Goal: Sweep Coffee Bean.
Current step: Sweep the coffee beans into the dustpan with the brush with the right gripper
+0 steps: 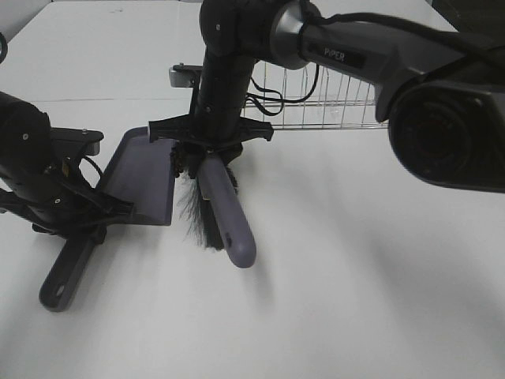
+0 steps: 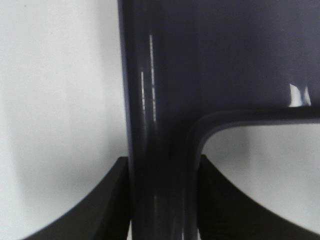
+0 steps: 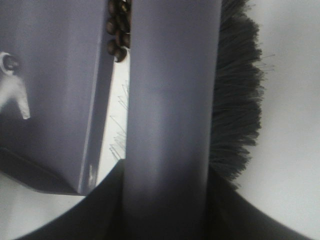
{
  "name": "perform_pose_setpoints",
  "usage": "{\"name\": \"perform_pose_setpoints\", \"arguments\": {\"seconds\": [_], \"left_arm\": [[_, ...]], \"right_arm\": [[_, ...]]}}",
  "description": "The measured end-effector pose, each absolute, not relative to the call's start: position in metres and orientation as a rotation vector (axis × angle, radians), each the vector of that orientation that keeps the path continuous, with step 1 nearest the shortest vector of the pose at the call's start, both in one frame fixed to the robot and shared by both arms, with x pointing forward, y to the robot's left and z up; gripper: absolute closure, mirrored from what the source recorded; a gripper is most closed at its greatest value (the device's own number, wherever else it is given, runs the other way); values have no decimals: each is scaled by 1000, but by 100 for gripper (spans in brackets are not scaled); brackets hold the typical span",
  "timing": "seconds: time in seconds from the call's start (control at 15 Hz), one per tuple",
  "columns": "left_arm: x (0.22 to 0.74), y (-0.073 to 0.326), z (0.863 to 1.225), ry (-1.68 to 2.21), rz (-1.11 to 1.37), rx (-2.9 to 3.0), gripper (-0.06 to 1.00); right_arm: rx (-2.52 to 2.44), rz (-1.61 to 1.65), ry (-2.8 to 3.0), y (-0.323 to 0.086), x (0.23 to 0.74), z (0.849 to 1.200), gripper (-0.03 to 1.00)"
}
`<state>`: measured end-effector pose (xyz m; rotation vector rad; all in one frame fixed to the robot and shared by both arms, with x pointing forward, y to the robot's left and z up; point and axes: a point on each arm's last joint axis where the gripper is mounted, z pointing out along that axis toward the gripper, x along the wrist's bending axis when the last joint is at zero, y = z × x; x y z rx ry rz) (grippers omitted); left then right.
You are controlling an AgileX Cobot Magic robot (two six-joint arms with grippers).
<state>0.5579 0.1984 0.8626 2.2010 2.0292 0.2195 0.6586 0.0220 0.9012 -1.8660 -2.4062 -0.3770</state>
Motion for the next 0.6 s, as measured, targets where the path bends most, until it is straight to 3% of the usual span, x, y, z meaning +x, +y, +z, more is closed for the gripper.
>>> {"name": "perform_pose_setpoints", "arguments": {"seconds": [0.27,0.6], "left_arm": [[558,198,863,2028,219,2202,59],[558,198,863,2028,220,2202,59]], "right_arm": [[-1782,-521,-2376,49,655,919,67],[-1772,-578,-2489,47,661,941,67]]}}
